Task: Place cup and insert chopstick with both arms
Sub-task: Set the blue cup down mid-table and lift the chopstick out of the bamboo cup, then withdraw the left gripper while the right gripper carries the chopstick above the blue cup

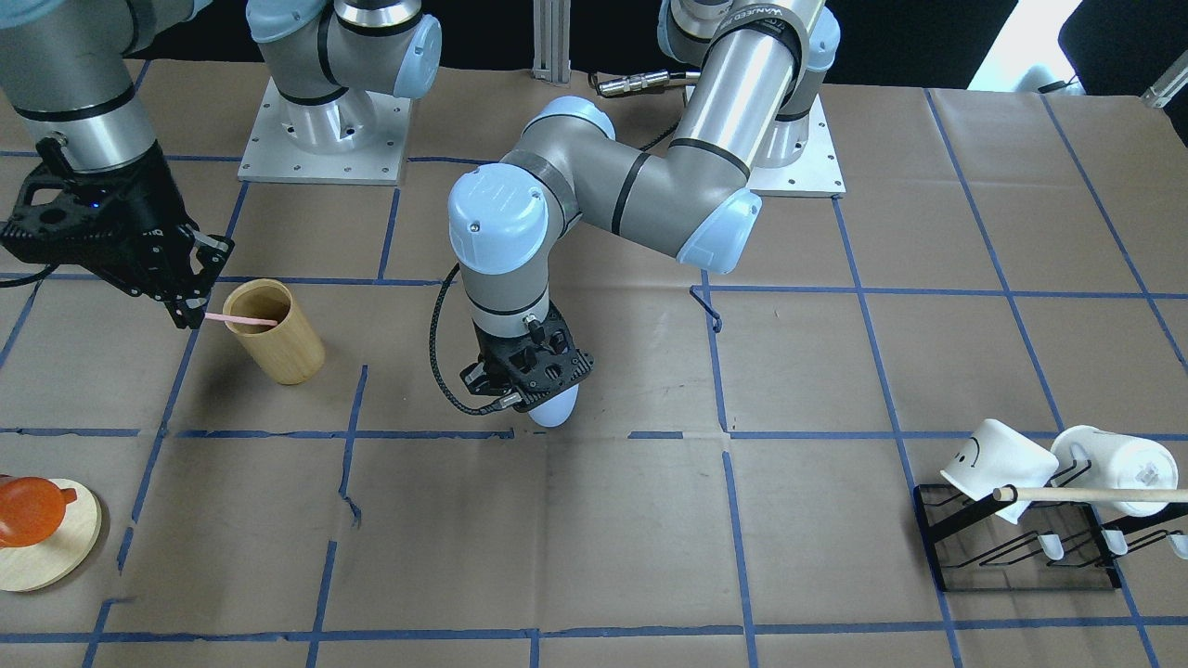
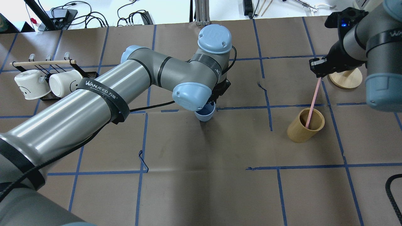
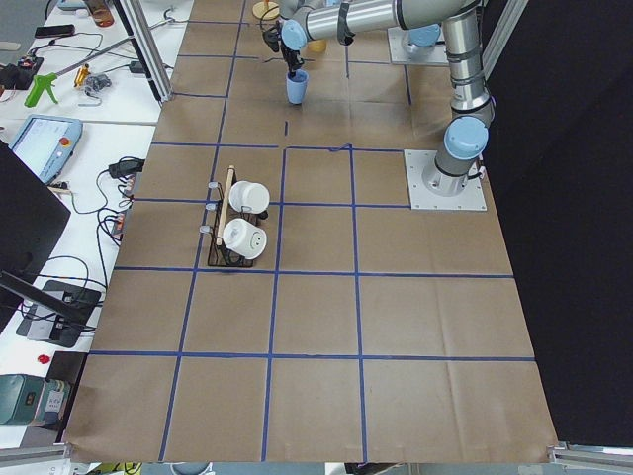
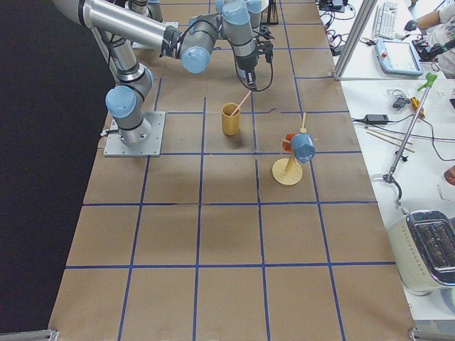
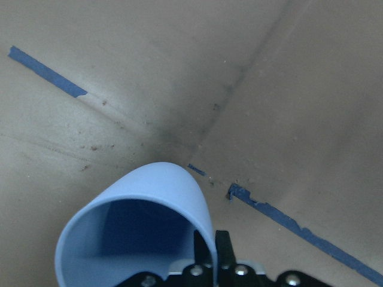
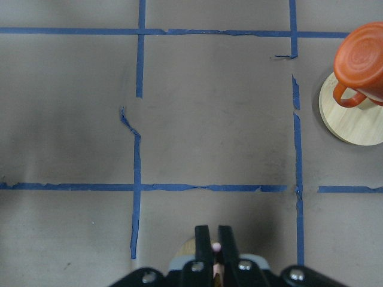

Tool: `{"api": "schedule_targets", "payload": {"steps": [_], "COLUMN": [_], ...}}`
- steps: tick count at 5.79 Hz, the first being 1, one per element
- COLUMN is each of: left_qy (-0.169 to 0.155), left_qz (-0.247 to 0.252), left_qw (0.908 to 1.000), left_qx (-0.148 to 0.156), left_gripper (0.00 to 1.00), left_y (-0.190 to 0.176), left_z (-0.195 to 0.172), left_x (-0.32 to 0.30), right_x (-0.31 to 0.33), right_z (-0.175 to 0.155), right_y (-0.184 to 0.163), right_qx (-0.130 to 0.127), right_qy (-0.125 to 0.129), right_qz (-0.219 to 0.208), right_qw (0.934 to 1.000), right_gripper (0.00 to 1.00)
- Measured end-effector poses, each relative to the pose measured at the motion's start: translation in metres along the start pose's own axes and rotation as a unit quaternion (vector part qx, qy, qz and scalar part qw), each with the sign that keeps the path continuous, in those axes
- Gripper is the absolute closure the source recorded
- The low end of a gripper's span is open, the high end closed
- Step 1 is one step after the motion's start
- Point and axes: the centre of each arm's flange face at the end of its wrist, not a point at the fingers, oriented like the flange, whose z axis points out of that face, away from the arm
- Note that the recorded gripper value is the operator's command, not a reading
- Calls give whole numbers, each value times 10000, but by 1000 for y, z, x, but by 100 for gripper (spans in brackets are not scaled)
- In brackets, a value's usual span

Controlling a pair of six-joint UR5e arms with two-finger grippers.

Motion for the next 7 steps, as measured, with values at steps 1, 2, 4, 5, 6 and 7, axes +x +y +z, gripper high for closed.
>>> {"api": "schedule_targets", "payload": {"steps": [1, 2, 4, 5, 6, 7], "left_qy": [12, 71, 116, 67, 40, -12], "left_qz": [152, 391, 963, 1438, 1940, 2313], "left_qw": [9999, 9992, 9952, 9894, 9809, 9728], "left_qx": [14, 67, 157, 163, 165, 121], "left_gripper": [1, 1, 1, 1, 2, 2], "left_y": [0, -2, -14, -25, -40, -52], "left_z": [3, -7, -72, -121, -171, -206], "left_x": [2, 1, -24, -57, -100, -141], "right_x": [-1, -3, -38, -64, -79, -92], "right_z": [-32, -63, -94, -97, -96, -95], "right_y": [-14, -25, -37, -46, -62, -80], "right_qx": [-162, -343, -558, -575, -634, -711], "right_qy": [-32, -76, -187, -202, -206, -213], "right_qz": [10, 25, -46, -110, -93, -12], "right_qw": [9999, 9994, 9983, 9981, 9977, 9972], "right_gripper": [91, 91, 91, 91, 91, 91]}}
